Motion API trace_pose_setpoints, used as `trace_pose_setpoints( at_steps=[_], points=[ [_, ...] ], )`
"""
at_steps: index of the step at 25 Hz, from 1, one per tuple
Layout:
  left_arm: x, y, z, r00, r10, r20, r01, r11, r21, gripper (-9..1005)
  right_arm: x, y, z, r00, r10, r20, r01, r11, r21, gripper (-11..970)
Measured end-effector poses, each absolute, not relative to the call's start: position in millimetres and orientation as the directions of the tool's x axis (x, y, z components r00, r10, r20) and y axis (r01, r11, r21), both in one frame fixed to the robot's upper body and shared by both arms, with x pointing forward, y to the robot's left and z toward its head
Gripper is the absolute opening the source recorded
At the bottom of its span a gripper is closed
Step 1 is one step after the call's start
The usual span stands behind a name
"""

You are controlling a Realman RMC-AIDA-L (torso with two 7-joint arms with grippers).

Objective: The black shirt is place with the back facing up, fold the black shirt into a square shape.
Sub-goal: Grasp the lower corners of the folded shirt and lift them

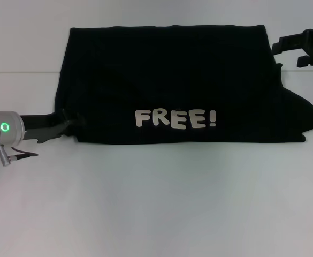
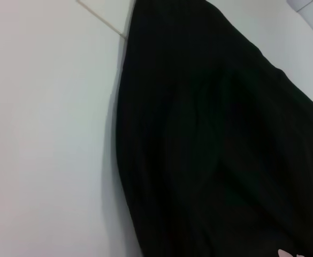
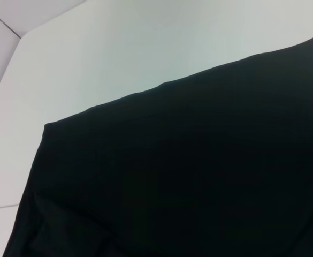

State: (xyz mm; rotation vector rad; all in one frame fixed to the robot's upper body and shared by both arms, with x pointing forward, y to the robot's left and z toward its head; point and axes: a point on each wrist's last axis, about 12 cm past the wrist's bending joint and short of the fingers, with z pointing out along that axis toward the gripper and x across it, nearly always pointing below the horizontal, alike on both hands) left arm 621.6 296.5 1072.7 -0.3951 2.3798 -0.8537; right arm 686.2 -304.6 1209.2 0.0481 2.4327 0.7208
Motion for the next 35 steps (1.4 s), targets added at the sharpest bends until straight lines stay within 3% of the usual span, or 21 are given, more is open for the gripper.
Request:
trace_pose_setpoints(
  at_steps=[6,15,20,25,29,35],
  points=[
    [622.9,296.7,1073.3,-0.793,-0.440,-0.422,-0.079,0.760,-0.645,296,685.9,-305.6,1209.2,-0.821,0.198,-0.535,-0.127,0.850,0.511,899],
    [622.5,296.4,1076.3,-0.804,-0.415,-0.426,-0.049,0.760,-0.648,70,681.5,-310.6,1204.8,-0.832,0.157,-0.532,-0.145,0.865,0.481,899],
    [623.3,296.7,1082.3,-0.805,-0.408,-0.431,-0.024,0.748,-0.663,1,669.0,-332.9,1193.6,-0.868,0.091,-0.489,-0.124,0.913,0.389,900],
    [624.1,297.8,1083.4,-0.800,-0.415,-0.434,-0.025,0.746,-0.666,0,656.8,-354.0,1174.5,-0.873,0.052,-0.485,-0.114,0.945,0.306,900],
    [624.7,297.6,1084.0,-0.799,-0.413,-0.437,-0.023,0.747,-0.664,1,649.6,-361.3,1159.7,-0.826,0.092,-0.556,-0.140,0.922,0.361,899],
    [624.8,297.8,1084.4,-0.798,-0.416,-0.436,-0.024,0.745,-0.667,0,647.0,-370.9,1135.3,-0.800,0.181,-0.571,-0.056,0.927,0.372,901]
  ],
)
